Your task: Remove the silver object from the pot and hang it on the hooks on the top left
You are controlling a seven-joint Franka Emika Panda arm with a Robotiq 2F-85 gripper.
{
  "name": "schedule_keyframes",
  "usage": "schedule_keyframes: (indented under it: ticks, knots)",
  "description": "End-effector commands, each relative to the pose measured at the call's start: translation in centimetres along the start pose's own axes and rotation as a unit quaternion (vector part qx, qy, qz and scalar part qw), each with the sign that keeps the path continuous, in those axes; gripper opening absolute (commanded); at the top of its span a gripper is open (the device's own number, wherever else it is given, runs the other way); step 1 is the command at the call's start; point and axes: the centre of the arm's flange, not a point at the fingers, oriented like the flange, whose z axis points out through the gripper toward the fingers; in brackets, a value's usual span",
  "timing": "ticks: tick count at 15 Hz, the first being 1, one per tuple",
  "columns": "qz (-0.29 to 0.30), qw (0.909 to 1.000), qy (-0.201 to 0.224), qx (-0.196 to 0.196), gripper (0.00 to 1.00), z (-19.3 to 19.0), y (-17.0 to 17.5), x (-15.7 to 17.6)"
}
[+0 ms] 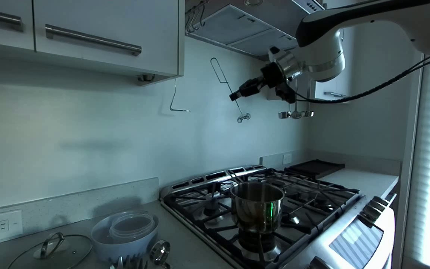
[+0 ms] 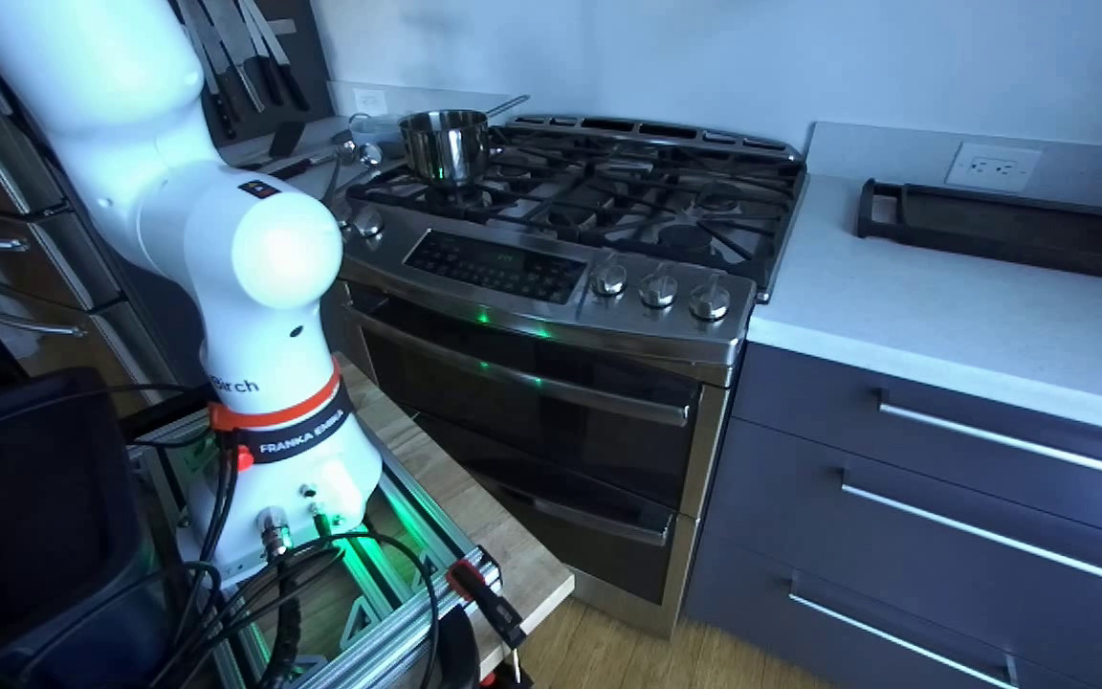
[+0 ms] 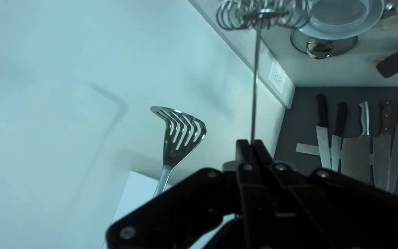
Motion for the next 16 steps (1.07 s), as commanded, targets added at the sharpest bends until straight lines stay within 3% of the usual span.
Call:
schedule_keyframes:
  ticks: [1,6,16]
  knots:
    - [-0.004,0.9984,0.032,-0.046,0.01,-0.5,0.7,1.0]
    - [-0.001,0.9896,0.097,-0.106,0.01,-0.4,0.9,2.8]
    - [-0.047,0.9767,0.165,-0.129,0.01,0.2,1.1,5.2]
